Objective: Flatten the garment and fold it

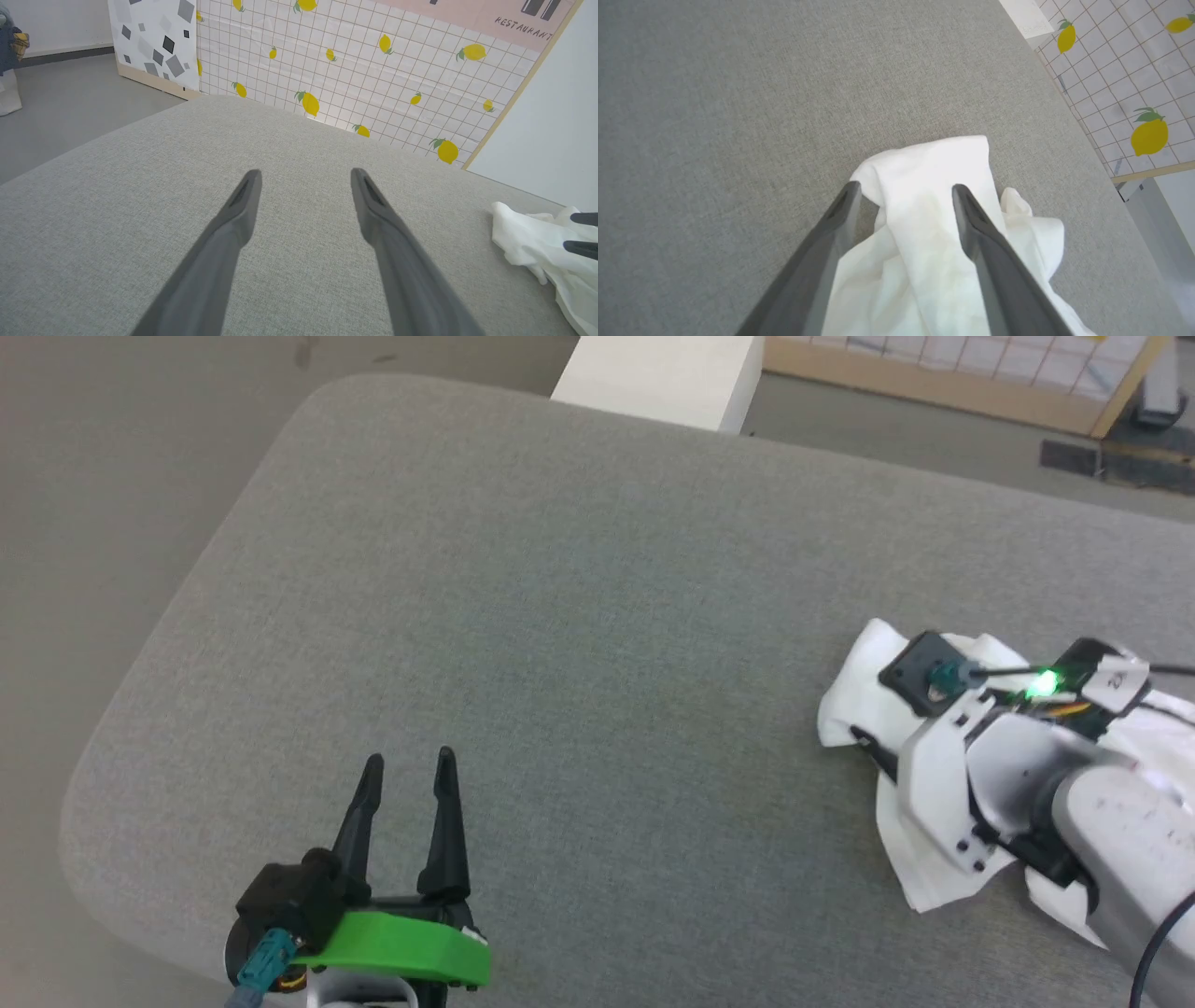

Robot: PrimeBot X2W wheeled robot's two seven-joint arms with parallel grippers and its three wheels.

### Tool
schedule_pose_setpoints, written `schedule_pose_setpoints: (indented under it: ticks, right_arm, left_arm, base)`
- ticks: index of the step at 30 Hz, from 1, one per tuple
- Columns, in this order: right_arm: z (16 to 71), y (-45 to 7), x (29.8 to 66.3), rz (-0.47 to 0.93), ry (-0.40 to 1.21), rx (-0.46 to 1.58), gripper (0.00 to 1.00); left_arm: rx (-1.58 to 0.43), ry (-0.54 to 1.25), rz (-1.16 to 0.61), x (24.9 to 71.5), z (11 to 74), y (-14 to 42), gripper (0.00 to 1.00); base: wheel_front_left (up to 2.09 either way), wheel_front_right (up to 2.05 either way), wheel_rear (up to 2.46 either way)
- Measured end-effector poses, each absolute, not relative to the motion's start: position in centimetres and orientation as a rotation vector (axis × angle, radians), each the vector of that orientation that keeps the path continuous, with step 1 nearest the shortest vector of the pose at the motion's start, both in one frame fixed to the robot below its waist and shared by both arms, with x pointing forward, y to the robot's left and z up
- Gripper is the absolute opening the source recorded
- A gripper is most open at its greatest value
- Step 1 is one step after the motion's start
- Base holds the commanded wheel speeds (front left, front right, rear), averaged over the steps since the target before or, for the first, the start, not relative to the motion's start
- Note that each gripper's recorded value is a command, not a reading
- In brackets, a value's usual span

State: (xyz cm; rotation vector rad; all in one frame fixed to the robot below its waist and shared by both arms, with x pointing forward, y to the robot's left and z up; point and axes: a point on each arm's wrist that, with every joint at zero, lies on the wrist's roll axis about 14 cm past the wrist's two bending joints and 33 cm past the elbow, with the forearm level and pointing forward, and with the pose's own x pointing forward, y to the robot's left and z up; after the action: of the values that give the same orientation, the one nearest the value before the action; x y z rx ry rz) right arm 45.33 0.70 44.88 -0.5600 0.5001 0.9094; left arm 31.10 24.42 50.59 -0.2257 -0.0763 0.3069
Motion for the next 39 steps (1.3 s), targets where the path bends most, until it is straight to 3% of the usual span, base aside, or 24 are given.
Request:
schedule_pose_setpoints:
  ticks: [9, 10, 11, 12, 17, 24, 27, 30, 34, 37, 38, 39]
  right_arm:
    - [39.6, -0.2, 48.0, 0.910, 0.658, -0.707, 1.00]
    - [39.1, -0.1, 48.1, 0.915, 0.669, -0.712, 0.48]
    - [38.8, 0.2, 48.3, 0.920, 0.672, -0.714, 0.41]
    - [38.8, 0.4, 48.5, 0.923, 0.670, -0.713, 0.00]
    - [39.8, 2.8, 49.3, 0.950, 0.590, -0.638, 0.00]
    - [48.7, 8.2, 48.5, 1.022, 0.322, -0.406, 0.00]
    - [52.9, 10.7, 45.4, 1.103, 0.237, -0.292, 0.00]
    - [54.1, 12.3, 40.6, 1.209, 0.250, -0.207, 0.00]
    - [50.6, 11.6, 34.5, 1.292, 0.421, -0.164, 0.00]
    - [47.3, 10.3, 31.8, 1.291, 0.512, -0.195, 0.00]
    - [46.6, 10.1, 31.5, 1.280, 0.537, -0.178, 0.22]
    - [45.4, 9.7, 30.9, 1.270, 0.569, -0.184, 0.71]
  left_arm:
    - [-0.233, -0.035, 0.333, 32.3, 49.6, 24.6, 1.00]
    - [-0.236, -0.031, 0.335, 32.4, 49.4, 24.6, 1.00]
    - [-0.238, -0.027, 0.342, 32.4, 49.3, 24.7, 1.00]
    - [-0.237, -0.024, 0.348, 32.4, 49.3, 24.8, 1.00]
    - [-0.236, -0.019, 0.370, 32.1, 49.1, 25.2, 1.00]
    - [-0.216, -0.060, 0.386, 31.3, 50.3, 26.1, 1.00]
    - [-0.207, -0.077, 0.383, 30.8, 50.7, 26.3, 1.00]
    - [-0.207, -0.092, 0.377, 30.4, 51.0, 26.4, 1.00]
    - [-0.208, -0.125, 0.360, 30.5, 51.9, 26.2, 1.00]
    - [-0.212, -0.138, 0.343, 30.6, 52.3, 25.7, 1.00]
    - [-0.213, -0.141, 0.340, 30.7, 52.4, 25.6, 1.00]
    - [-0.214, -0.142, 0.336, 30.7, 52.4, 25.5, 1.00]
  base:
    - [0.00, 0.00, 0.00]
    - [0.00, 0.00, 0.00]
    - [0.00, 0.00, 0.00]
    - [0.00, 0.00, 0.00]
    - [0.00, 0.00, 0.00]
    - [0.00, 0.00, 0.00]
    - [0.00, 0.00, 0.00]
    - [0.00, 0.00, 0.00]
    - [0.00, 0.00, 0.00]
    - [0.00, 0.00, 0.00]
    - [0.00, 0.00, 0.00]
    - [0.00, 0.00, 0.00]
